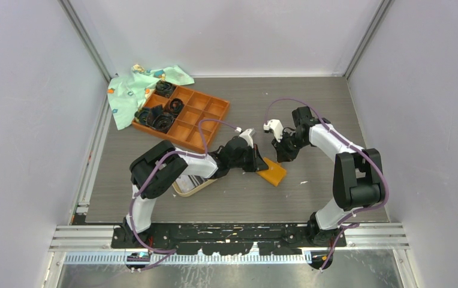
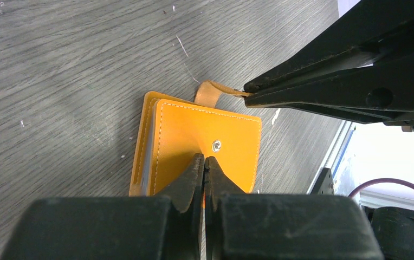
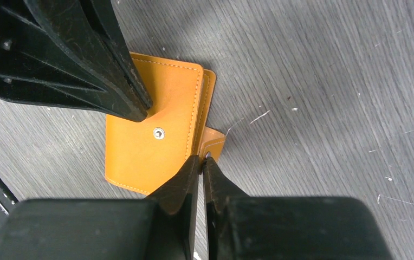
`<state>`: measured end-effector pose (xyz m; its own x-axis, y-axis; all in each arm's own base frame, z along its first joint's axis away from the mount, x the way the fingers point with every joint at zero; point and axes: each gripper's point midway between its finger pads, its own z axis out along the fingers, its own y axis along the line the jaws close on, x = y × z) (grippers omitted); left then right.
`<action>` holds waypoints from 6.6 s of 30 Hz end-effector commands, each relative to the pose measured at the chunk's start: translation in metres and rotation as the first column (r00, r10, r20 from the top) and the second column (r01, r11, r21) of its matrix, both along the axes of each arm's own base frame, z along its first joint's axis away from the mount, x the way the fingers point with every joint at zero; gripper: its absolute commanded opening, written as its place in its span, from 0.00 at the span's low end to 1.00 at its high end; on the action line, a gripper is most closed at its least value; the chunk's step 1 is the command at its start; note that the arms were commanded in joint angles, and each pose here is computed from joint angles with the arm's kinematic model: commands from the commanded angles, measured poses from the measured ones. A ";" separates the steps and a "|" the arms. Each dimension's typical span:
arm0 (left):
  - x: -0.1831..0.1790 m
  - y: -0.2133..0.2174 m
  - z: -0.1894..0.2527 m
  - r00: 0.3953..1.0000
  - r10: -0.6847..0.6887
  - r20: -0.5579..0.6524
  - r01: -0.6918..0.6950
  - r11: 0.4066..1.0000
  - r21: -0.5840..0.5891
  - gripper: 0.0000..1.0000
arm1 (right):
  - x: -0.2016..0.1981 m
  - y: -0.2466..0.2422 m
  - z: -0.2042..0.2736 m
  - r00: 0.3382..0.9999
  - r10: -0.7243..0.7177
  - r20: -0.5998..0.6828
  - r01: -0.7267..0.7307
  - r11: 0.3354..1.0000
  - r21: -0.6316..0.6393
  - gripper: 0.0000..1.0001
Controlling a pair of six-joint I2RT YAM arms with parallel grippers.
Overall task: Put the credit cards into the card holder
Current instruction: Close the card holder at the center of the board.
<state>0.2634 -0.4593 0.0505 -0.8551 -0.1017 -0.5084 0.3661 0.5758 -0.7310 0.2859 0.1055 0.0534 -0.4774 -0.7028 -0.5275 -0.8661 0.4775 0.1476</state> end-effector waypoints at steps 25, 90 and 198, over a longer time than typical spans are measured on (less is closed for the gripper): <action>0.000 -0.009 0.015 1.000 -0.015 -0.018 0.014 0.997 -0.073 0.00 | -0.009 0.018 0.012 0.966 0.181 0.182 -0.179 0.983 -0.031 0.01; -0.001 0.011 -0.012 1.000 0.001 -0.012 0.000 0.997 0.083 0.00 | -0.027 0.032 -0.003 0.935 0.303 0.185 -0.289 0.952 -0.100 0.01; -0.024 0.028 0.028 1.000 -0.011 -0.017 0.009 0.994 -0.109 0.00 | -0.104 -0.010 -0.065 0.762 0.603 -0.238 -0.640 0.644 -0.418 0.01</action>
